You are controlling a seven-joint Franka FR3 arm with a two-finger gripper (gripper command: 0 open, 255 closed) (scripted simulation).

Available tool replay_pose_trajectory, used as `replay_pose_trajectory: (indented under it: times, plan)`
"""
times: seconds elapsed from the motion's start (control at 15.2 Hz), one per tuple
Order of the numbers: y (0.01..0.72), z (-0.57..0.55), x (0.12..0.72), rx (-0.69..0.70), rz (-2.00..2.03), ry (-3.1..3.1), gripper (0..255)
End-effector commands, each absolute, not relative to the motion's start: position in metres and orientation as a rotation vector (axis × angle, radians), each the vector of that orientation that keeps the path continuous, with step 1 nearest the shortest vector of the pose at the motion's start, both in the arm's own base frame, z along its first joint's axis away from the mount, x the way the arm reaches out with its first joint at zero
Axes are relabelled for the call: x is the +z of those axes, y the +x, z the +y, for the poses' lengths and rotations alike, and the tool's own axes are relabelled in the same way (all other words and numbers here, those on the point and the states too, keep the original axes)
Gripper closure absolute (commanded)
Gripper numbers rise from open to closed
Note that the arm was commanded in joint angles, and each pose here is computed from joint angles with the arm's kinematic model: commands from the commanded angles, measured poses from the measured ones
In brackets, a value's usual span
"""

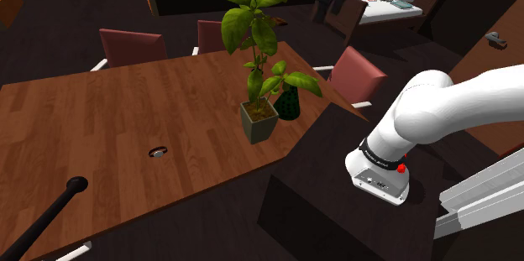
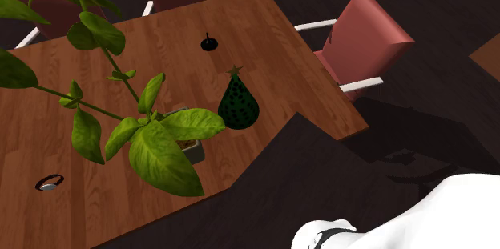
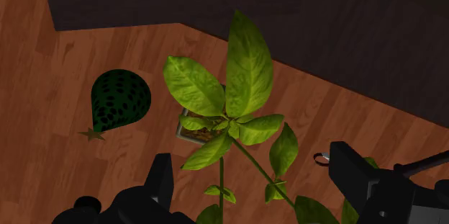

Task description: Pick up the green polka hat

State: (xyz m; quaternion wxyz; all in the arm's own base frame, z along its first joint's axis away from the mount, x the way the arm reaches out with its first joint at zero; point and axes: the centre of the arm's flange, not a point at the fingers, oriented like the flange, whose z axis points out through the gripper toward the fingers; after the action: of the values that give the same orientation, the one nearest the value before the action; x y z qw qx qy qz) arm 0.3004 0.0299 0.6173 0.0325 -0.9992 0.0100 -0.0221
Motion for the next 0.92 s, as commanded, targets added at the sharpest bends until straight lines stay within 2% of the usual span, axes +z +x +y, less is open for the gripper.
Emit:
replay_pose_trajectory:
  times: [0.0,0.86]
  plan:
    - [0.300,0.030,0.617,-0.068,0.031,-3.076,0]
    - [0.339,-0.060,0.480,-0.028,-0.543,-3.067,0]
